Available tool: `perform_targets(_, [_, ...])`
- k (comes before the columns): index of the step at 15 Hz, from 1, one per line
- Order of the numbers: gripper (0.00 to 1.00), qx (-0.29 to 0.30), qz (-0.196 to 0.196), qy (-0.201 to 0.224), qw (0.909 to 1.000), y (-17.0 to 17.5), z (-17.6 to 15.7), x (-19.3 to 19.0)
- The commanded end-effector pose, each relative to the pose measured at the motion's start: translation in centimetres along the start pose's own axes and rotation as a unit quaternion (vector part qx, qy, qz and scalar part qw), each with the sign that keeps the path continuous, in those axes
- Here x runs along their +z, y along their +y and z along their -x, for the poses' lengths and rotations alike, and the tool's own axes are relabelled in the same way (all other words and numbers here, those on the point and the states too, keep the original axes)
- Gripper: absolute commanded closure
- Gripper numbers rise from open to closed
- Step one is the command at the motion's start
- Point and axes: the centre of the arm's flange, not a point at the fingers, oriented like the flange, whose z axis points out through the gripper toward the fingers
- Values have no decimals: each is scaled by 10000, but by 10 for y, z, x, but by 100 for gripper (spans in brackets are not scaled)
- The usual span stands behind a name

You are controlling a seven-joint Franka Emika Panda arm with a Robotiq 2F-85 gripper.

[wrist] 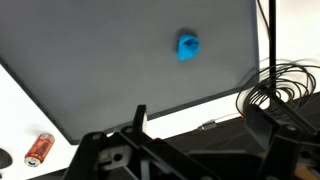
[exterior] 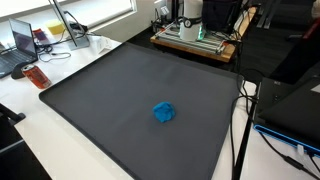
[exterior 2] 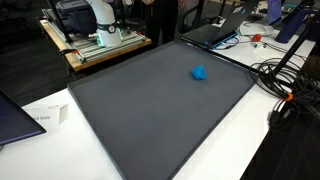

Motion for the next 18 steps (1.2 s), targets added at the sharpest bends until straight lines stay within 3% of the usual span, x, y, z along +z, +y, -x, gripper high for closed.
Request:
perform_targets(1, [0, -276, 422, 44, 9987, -45, -1, 11])
perform_targets(8, [0, -393, 1189, 196, 9919, -118, 7, 57])
perform_targets(11, [0, -725, 1332, 137, 9883, -148, 13, 81])
perform_targets(15, [0, -1217, 1717, 291, 9772, -183, 27, 113])
perform_targets(18, [0, -1868, 2092, 369, 9592, -200, 41, 140])
